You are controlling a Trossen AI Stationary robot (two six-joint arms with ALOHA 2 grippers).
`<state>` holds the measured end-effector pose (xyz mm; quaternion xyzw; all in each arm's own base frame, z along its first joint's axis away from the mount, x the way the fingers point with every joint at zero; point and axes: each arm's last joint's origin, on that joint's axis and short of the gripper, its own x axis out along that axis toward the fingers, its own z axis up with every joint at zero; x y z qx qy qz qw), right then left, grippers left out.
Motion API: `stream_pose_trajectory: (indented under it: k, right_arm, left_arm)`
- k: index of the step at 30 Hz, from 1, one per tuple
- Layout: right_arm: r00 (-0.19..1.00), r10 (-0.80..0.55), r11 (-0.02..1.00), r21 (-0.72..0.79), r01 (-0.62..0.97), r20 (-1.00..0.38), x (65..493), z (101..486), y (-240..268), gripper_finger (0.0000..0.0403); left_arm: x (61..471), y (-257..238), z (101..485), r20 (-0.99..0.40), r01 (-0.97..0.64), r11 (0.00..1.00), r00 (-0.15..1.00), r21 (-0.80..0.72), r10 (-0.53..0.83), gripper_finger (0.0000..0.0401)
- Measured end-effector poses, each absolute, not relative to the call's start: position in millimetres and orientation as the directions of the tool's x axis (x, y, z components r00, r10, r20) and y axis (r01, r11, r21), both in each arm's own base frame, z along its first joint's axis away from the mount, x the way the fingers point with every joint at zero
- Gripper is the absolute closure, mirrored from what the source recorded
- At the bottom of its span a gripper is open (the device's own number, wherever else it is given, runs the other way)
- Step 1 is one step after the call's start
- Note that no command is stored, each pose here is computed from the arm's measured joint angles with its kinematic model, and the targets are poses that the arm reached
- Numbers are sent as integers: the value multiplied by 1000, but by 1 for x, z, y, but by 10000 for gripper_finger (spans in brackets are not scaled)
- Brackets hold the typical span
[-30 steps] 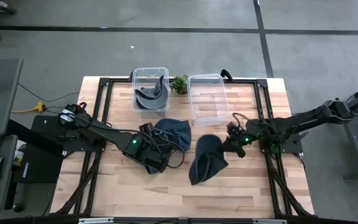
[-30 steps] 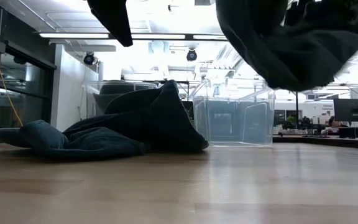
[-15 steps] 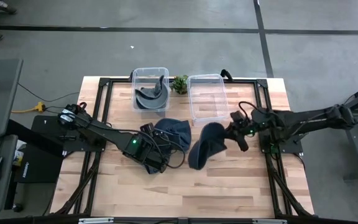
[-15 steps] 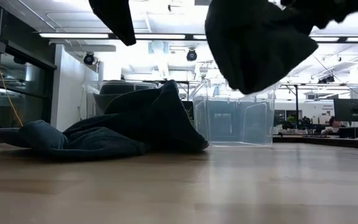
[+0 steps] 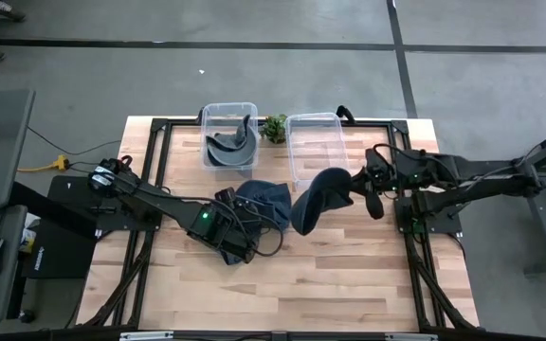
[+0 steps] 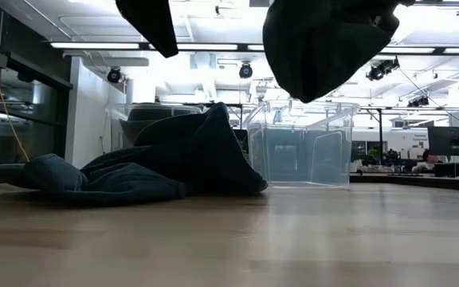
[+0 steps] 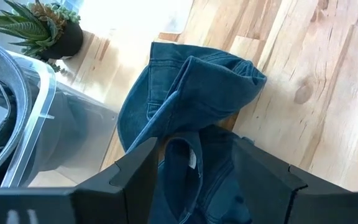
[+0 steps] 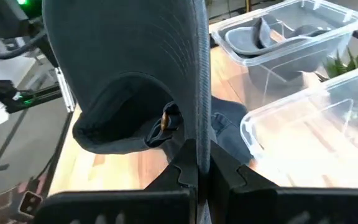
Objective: Pick & Place hat
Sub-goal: Put the bottom blue cap into the right transparent bin
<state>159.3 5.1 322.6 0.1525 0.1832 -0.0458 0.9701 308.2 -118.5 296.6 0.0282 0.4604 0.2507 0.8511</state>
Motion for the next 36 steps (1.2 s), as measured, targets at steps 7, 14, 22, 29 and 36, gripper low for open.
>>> stream_pose_trajectory:
  k: [7,14,22,29,36]
  right_arm:
    - [907,-136,933,258,253,-399,158,319,2,402]
    - [908,-120,904,333,268,-402,158,319,-8,402]
    - [911,-124,897,349,272,-393,157,321,-19,402]
    - [910,-133,899,339,277,-393,157,321,-21,402]
    - [907,-156,917,285,281,-391,157,321,-22,401]
  left_arm:
    - [308,-118,297,-766,-402,871,452,282,457,201]
    - [309,-117,297,-745,-410,859,458,308,486,201]
    - [322,-107,307,-524,-564,737,528,373,668,201]
    - [353,-81,322,-417,-629,731,609,263,675,201]
    - [360,-72,322,-502,-526,826,667,206,550,201]
